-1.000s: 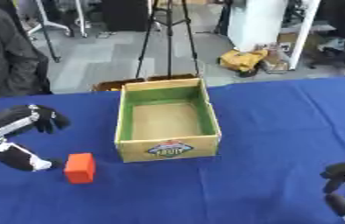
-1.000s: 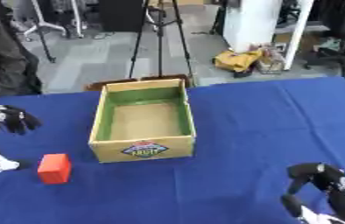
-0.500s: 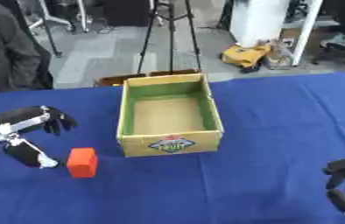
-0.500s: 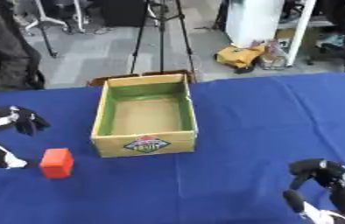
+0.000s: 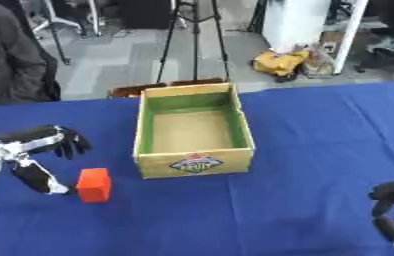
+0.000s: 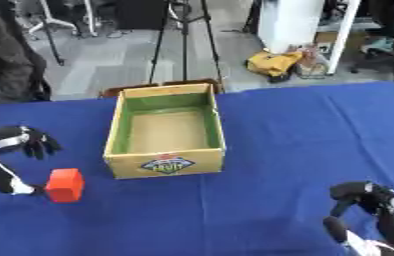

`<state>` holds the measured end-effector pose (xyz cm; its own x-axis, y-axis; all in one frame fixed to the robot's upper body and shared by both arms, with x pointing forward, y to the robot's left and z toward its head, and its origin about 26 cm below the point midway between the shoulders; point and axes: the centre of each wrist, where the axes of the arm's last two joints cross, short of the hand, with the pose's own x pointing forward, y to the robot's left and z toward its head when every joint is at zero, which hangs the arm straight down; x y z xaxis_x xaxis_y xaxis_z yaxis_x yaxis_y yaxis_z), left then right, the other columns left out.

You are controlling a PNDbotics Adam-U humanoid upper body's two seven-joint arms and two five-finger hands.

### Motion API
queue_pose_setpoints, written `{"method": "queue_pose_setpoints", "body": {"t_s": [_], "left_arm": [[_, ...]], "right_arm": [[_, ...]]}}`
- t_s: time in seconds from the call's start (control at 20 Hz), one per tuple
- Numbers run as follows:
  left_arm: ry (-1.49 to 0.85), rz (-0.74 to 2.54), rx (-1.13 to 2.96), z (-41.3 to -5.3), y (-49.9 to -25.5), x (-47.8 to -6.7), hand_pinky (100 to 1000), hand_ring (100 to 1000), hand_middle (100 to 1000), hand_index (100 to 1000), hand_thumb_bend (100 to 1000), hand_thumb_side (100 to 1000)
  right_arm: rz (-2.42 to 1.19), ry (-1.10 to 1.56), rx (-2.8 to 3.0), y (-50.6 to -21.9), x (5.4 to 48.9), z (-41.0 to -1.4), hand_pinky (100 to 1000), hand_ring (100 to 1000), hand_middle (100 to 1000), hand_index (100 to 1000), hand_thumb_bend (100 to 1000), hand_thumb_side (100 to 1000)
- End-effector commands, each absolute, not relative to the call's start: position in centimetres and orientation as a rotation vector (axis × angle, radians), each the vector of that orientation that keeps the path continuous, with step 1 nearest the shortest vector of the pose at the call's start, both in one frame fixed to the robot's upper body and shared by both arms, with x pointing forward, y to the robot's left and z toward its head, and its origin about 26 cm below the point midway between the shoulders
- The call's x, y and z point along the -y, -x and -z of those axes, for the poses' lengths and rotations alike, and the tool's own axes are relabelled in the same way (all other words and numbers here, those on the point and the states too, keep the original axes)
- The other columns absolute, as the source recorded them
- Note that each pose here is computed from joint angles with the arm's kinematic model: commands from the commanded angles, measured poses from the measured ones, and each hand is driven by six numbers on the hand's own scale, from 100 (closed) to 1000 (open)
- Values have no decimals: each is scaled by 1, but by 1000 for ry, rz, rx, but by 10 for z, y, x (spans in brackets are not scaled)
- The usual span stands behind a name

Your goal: Pick up objects on the table and place them in the box.

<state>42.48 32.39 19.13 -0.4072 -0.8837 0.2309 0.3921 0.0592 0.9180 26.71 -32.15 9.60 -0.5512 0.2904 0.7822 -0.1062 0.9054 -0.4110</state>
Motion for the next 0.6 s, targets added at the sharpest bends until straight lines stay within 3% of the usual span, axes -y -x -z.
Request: {"method": "queue_pose_setpoints", "body": {"t_s": [0.05, 0.6], "left_arm": [[-586, 1578, 1295, -201, -428, -325, 695, 671, 694, 838, 564, 100], [-592, 1558, 1264, -189, -436, -322, 695, 670, 690, 836, 568, 100]], "right_arm": [[-536, 138, 2103, -268, 324, -101, 742, 480, 425, 690, 538, 429], [-537, 133, 2101, -269, 322, -100, 742, 480, 424, 690, 536, 432]]}}
